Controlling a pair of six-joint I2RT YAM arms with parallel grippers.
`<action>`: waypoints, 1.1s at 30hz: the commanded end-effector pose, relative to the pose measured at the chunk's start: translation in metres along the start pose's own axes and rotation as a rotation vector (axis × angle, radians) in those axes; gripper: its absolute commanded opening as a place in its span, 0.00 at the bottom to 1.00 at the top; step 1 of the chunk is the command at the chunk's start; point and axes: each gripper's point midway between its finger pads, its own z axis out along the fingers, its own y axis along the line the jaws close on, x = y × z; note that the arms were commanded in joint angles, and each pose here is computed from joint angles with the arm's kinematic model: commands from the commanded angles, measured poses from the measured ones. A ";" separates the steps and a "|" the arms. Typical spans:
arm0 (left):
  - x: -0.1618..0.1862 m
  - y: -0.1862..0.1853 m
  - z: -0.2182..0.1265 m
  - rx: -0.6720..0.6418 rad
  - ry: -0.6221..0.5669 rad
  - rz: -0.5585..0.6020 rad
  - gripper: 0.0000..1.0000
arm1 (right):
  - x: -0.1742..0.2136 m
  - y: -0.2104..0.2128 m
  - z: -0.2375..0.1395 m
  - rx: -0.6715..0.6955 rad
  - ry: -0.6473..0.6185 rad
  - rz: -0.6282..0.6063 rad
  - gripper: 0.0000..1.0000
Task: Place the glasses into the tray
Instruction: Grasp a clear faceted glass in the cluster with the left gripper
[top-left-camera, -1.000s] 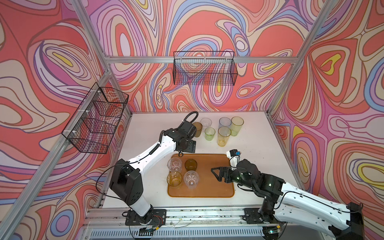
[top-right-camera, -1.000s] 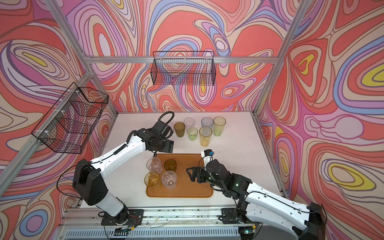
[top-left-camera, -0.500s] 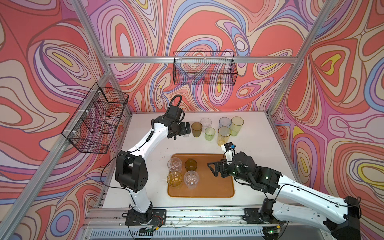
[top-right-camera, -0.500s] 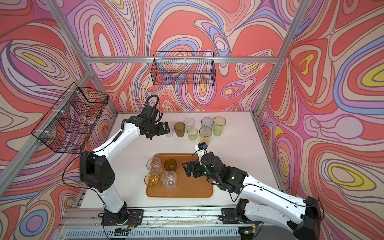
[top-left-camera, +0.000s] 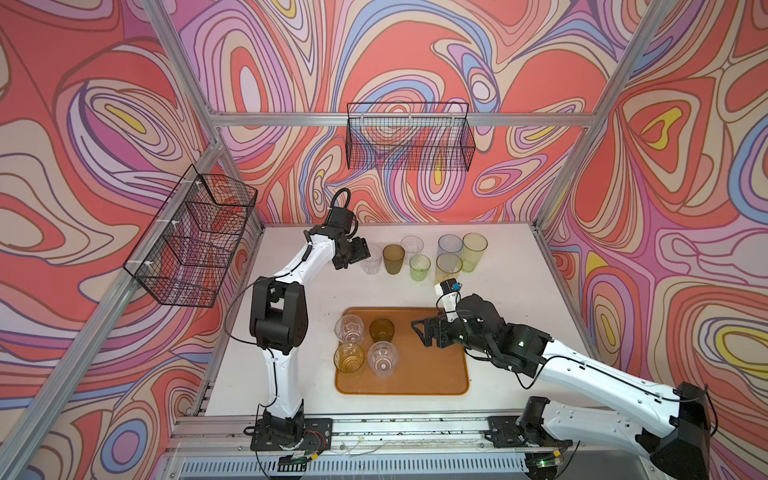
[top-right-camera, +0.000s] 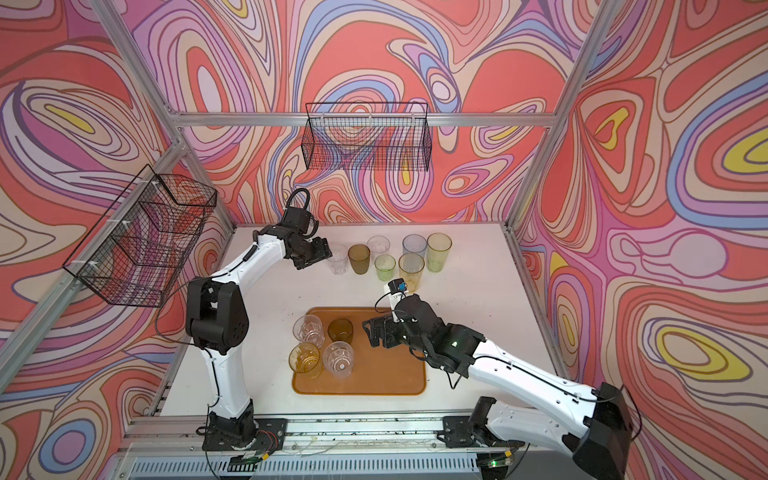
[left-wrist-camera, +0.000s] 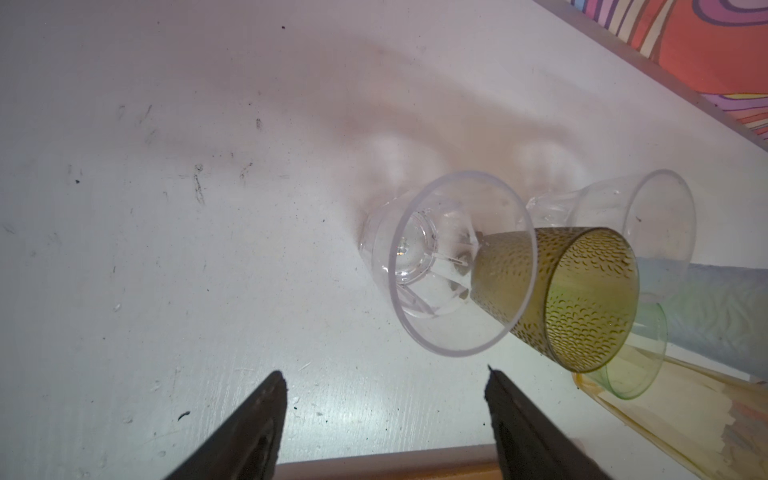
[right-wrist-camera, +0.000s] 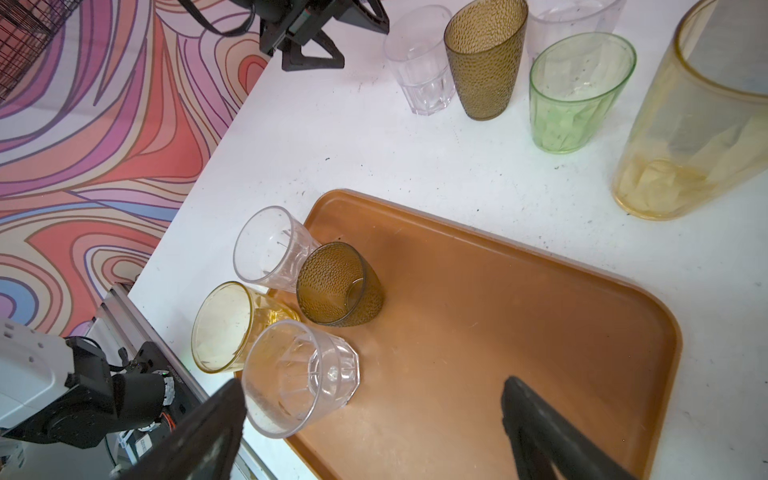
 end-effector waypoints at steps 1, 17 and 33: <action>-0.018 -0.003 0.002 0.013 -0.035 -0.002 0.59 | -0.009 0.004 0.005 -0.012 -0.013 -0.004 0.98; -0.031 0.017 0.040 -0.046 -0.016 0.025 0.40 | -0.015 0.012 0.024 -0.015 0.011 0.029 0.99; -0.027 0.026 0.059 -0.053 0.036 0.051 0.22 | -0.014 0.014 0.036 -0.009 0.037 0.058 0.98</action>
